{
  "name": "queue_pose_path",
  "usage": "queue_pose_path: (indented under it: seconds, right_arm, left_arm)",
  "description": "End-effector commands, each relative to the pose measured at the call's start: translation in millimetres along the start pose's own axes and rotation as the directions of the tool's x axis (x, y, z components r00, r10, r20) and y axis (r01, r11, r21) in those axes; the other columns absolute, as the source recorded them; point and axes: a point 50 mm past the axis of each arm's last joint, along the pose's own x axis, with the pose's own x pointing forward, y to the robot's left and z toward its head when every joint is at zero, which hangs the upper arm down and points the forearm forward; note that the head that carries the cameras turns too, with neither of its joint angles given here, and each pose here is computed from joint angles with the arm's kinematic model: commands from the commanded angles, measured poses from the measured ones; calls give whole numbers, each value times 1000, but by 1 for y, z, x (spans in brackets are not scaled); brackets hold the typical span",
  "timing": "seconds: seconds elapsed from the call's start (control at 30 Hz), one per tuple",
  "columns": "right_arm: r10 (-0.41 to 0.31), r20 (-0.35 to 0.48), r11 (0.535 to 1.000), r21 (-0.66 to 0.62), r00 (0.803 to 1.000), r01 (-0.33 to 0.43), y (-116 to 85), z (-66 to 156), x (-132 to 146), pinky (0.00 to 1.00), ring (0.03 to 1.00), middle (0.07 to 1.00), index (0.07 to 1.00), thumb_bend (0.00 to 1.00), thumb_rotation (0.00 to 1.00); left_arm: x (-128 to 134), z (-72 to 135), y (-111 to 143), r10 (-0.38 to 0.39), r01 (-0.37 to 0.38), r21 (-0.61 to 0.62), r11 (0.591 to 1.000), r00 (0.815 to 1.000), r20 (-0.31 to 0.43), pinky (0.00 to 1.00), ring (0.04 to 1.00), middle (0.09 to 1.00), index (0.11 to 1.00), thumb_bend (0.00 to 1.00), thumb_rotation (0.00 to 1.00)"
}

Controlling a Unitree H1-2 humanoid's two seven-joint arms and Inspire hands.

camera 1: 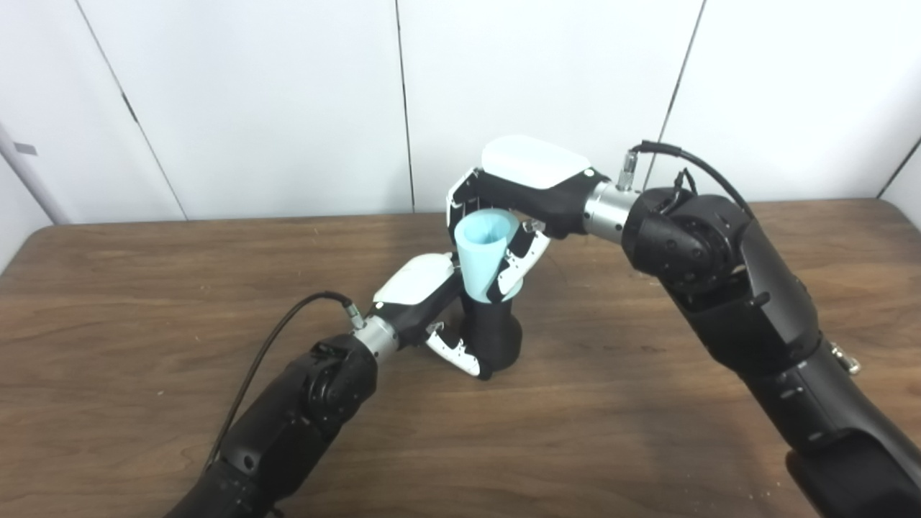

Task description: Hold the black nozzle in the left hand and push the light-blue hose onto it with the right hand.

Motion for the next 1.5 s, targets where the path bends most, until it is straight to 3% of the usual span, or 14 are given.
queue_pose_path:
  seconds: [0.0,0.1,0.3,0.47,0.83,1.23,1.47]
  right_arm:
    - [-57,40,996,-61,998,60,-23,6,-5,455,485,477,470,518,0]
    - [-42,45,997,-62,998,45,-18,2,-10,466,492,477,466,518,0]
    - [-23,25,998,-51,999,25,-12,-8,-20,372,430,480,493,519,0]
    - [-31,-2,999,-14,1000,31,-6,-12,-27,389,435,482,490,520,0]
    - [-36,-46,995,92,998,40,26,-10,-27,350,416,496,506,517,0]
    - [21,22,997,67,1000,-23,41,1,-18,340,402,479,520,515,0]
    - [96,35,995,32,995,-97,60,-3,-26,354,422,451,520,516,0]
  left_arm:
    - [-5,-3,-24,-127,128,33,991,992,-21,1000,616,481,485,526,0]
    - [-6,-4,-24,-126,126,30,992,992,-22,1000,614,474,487,527,0]
    - [-7,-6,-24,-127,128,28,991,992,-27,1000,609,471,488,527,0]
    - [-6,-6,-23,-126,127,30,991,992,-28,1000,609,481,484,526,0]
    - [-5,-3,-21,-119,120,28,992,992,-28,1000,607,476,486,527,0]
    - [-3,-1,-20,-115,115,30,993,993,-24,1000,609,489,480,526,0]
    - [-2,-1,-21,-115,115,33,993,993,-25,1000,614,494,478,526,0]
